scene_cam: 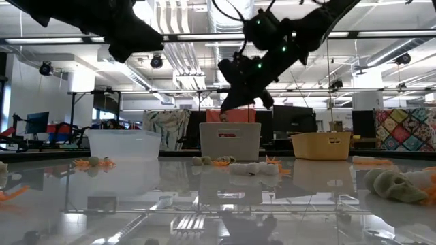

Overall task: Sort Halloween decoration
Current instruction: Put the orange spider toy into the transparent white bin

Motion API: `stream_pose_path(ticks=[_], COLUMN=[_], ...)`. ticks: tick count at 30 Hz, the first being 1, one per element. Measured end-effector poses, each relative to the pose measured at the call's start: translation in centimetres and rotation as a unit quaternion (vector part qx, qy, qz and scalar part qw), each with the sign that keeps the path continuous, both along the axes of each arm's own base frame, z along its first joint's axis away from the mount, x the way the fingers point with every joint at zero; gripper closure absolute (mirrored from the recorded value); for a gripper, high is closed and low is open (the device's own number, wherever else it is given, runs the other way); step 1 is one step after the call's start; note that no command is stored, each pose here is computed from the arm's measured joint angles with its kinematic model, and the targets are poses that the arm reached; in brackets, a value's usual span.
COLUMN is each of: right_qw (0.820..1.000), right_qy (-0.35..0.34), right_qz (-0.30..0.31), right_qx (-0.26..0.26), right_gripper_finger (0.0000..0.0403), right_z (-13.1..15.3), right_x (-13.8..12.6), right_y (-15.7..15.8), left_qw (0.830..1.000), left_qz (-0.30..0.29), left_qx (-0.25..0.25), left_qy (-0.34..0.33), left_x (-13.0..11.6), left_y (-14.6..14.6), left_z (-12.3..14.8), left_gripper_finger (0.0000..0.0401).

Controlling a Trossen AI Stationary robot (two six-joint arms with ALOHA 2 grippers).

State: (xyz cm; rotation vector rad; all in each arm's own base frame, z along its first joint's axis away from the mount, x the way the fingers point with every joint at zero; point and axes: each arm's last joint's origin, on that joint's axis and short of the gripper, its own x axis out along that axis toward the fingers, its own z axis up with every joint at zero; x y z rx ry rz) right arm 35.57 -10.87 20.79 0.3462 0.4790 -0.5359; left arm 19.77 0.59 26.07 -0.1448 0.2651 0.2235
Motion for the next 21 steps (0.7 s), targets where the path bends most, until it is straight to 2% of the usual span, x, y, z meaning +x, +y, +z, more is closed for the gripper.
stream_pose_path(ticks=[7,13,16,21], right_qw=[0.999,0.998,0.997,0.997], right_qy=[0.013,0.01,0.014,0.018], right_qz=[0.042,0.067,0.072,0.074], right_qx=[-0.007,-0.017,-0.02,-0.02], right_gripper_finger=[0.0394,0.0394,0.0394,0.0394], right_z=[1.9,2.6,2.5,2.3], right_x=[-0.6,-0.7,-0.7,-0.7], right_y=[2.8,4.2,4.5,4.5], left_qw=[0.992,0.968,0.938,0.861], left_qz=[0.037,0.071,0.086,0.126], left_qx=[-0.095,-0.188,-0.245,-0.3], left_qy=[0.071,0.152,0.228,0.391], left_x=[-0.6,-0.8,-0.6,-0.4], left_y=[0.0,-0.1,-0.3,-1.7], left_z=[-1.5,-1.8,-1.6,-2.1], left_gripper_finger=[0.0283,0.0283,0.0283,0.0283])
